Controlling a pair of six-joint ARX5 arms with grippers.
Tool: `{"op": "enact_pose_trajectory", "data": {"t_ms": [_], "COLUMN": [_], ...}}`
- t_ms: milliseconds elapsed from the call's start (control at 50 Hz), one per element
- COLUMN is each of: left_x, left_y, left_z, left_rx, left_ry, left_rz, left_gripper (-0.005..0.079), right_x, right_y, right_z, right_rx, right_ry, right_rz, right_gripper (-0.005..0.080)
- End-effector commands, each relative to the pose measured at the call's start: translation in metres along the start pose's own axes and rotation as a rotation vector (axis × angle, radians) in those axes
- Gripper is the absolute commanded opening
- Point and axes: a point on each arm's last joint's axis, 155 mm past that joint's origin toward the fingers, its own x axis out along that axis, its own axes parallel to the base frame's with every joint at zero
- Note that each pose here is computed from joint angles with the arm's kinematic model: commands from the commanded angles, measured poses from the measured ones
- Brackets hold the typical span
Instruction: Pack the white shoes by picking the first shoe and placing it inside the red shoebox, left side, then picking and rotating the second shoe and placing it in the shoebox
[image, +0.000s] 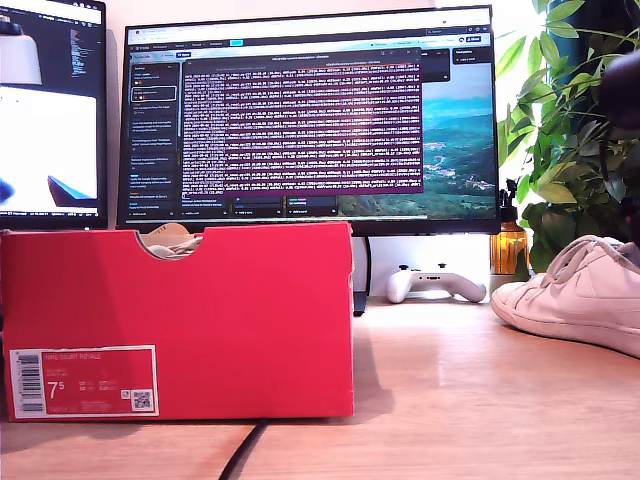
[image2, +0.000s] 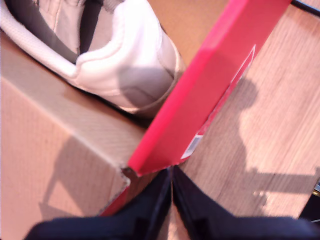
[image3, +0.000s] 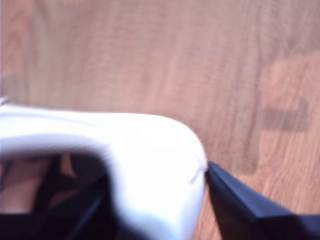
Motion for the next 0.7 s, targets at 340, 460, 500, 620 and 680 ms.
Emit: {"op": "enact_pose_trajectory", "data": {"t_ms": [340, 460, 500, 620, 680], "left_x": [-0.003, -0.003, -0.003, -0.003, -0.003], "left_y": [0.003, 0.003, 0.003, 0.003, 0.003], "left_z": [0.007, 0.007, 0.007, 0.007, 0.007], "left_rx": [-0.003, -0.003, -0.003, -0.004, -0.004], "left_ry": [-0.018, -0.017, -0.018, -0.018, -0.018], "left_rz": [0.006, 0.006, 0.006, 0.006, 0.006], "left_gripper": [-0.0019, -0.0019, -0.0019, -0.0019, -0.0019], "right_x": [-0.016, -0.035, -0.042, -0.067, -0.079], "right_y": [0.028, 0.053, 0.060, 0.083, 0.094], "right_z": [0.010, 0.018, 0.019, 0.015, 0.013], "right_rx": [-0.420, -0.649, -0.730, -1.013, -1.125], "right_ry": [-0.030, -0.063, -0.068, -0.062, -0.069], "right_rz": [0.065, 0.125, 0.145, 0.228, 0.279], "right_gripper": [-0.0013, -0.0013, -0.0013, -0.0013, -0.0013]}}
